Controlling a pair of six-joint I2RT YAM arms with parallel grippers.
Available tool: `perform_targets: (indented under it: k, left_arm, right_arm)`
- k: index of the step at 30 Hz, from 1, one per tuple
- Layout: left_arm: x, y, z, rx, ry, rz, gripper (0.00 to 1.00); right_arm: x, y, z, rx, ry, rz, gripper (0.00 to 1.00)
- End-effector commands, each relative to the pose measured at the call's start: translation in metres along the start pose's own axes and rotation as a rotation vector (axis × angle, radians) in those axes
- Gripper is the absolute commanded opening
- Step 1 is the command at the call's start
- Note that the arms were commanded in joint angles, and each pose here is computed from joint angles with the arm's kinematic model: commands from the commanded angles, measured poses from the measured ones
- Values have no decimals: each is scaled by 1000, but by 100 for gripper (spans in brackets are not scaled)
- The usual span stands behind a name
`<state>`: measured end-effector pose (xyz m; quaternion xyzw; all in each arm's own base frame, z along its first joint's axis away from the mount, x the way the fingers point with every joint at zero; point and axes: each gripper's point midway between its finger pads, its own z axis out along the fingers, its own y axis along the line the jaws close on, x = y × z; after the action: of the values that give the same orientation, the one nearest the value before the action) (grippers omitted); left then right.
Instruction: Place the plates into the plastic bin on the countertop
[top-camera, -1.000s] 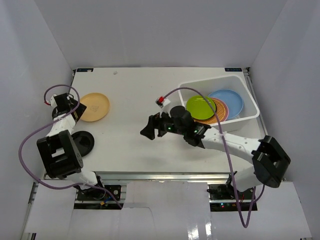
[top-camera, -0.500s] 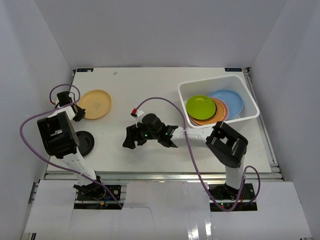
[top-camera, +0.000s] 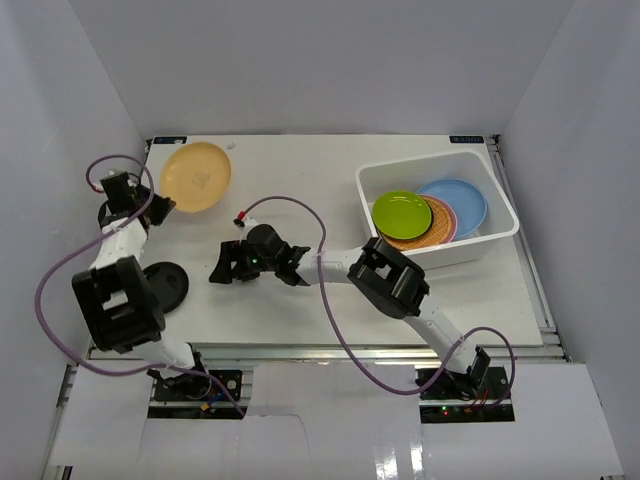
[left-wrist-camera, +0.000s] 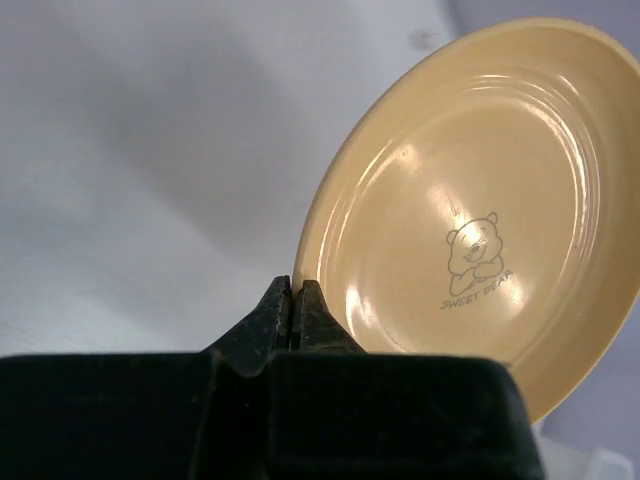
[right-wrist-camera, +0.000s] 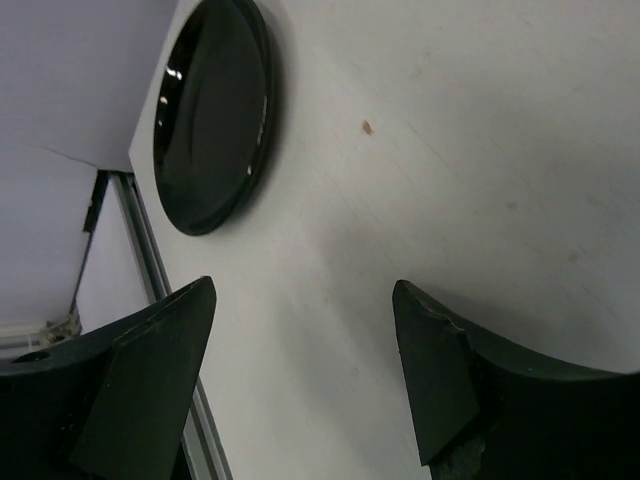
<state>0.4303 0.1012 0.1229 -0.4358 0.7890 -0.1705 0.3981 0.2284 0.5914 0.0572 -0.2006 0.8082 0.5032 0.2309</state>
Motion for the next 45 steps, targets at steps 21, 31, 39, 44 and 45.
perform_targets:
  k: [21, 31, 39, 44, 45]
  left_arm:
    - [32, -178, -254, 741, -154, 189, 0]
    - [29, -175, -275, 744, -218, 206, 0]
    - [27, -174, -273, 721, -230, 235, 0]
    - [18, -181, -278, 719, -262, 254, 0]
    - [14, -185, -283, 727, -273, 257, 0]
  right_arm:
    - [34, 10, 94, 8, 92, 286, 65]
    - [61, 43, 95, -112, 183, 266, 39]
    - [51, 27, 70, -105, 110, 307, 8]
    - [7, 66, 34, -169, 16, 159, 8]
    - [-2, 69, 27, -159, -19, 100, 8]
